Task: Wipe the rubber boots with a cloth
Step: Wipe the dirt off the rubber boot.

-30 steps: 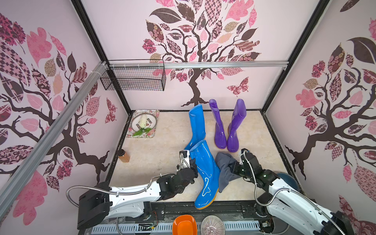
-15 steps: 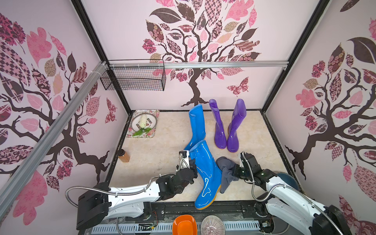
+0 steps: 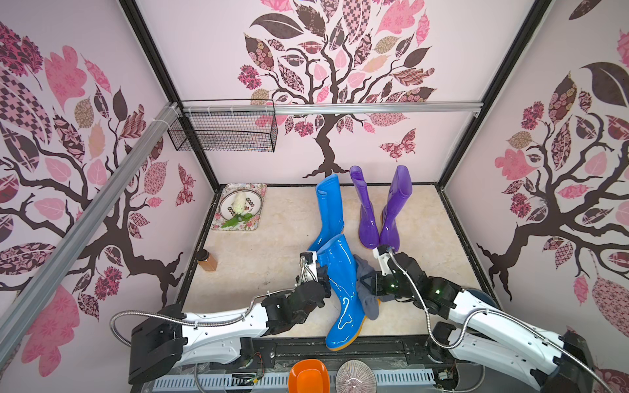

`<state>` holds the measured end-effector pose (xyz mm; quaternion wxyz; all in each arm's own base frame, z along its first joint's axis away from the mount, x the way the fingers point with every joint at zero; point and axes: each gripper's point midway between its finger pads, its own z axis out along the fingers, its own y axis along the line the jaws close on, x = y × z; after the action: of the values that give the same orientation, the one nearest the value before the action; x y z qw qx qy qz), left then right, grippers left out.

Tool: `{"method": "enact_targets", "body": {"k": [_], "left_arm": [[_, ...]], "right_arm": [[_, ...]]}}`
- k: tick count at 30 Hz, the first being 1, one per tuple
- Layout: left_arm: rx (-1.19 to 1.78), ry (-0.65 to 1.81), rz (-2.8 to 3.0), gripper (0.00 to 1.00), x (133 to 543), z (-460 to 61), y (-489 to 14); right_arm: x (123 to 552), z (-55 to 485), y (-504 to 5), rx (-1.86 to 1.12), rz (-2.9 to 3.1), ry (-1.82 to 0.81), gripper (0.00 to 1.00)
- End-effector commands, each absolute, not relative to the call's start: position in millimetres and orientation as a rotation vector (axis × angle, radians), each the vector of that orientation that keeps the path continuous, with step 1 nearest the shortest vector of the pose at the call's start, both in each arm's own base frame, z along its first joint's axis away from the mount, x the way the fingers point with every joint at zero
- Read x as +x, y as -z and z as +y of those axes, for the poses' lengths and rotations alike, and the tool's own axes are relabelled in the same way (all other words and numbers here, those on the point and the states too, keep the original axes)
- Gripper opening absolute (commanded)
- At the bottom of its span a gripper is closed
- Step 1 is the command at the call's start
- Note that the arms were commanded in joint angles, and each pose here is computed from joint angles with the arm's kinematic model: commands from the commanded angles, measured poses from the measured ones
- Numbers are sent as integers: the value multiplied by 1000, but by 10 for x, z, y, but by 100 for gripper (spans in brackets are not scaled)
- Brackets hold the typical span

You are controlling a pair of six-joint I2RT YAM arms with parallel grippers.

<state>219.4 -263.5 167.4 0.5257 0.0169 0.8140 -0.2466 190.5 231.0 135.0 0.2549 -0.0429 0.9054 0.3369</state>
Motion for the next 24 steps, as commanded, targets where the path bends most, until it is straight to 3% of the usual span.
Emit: {"method": "enact_targets", "body": {"k": [1, 8, 12, 18, 24], "left_arm": [[60, 650, 1939, 0, 2143, -2730, -1687], [56, 695, 1913, 0, 2098, -2730, -1782], [51, 729, 1896, 0, 2074, -2758, -1844], [41, 758, 1874, 0, 2048, -2734, -1931], [8, 776, 1854, 0, 2037, -2644, -1965]], "right_arm": [[1960, 2539, -1303, -168, 2447, -996, 0], [2254, 3064, -2122, -316, 2315, -1117, 0], [2397, 3244, -2338, -325, 2286, -1141, 0], [2431, 3159, -1957, -219, 2365, -1086, 0], [2215, 2356, -1278, 10, 2461, -783, 0]]}}
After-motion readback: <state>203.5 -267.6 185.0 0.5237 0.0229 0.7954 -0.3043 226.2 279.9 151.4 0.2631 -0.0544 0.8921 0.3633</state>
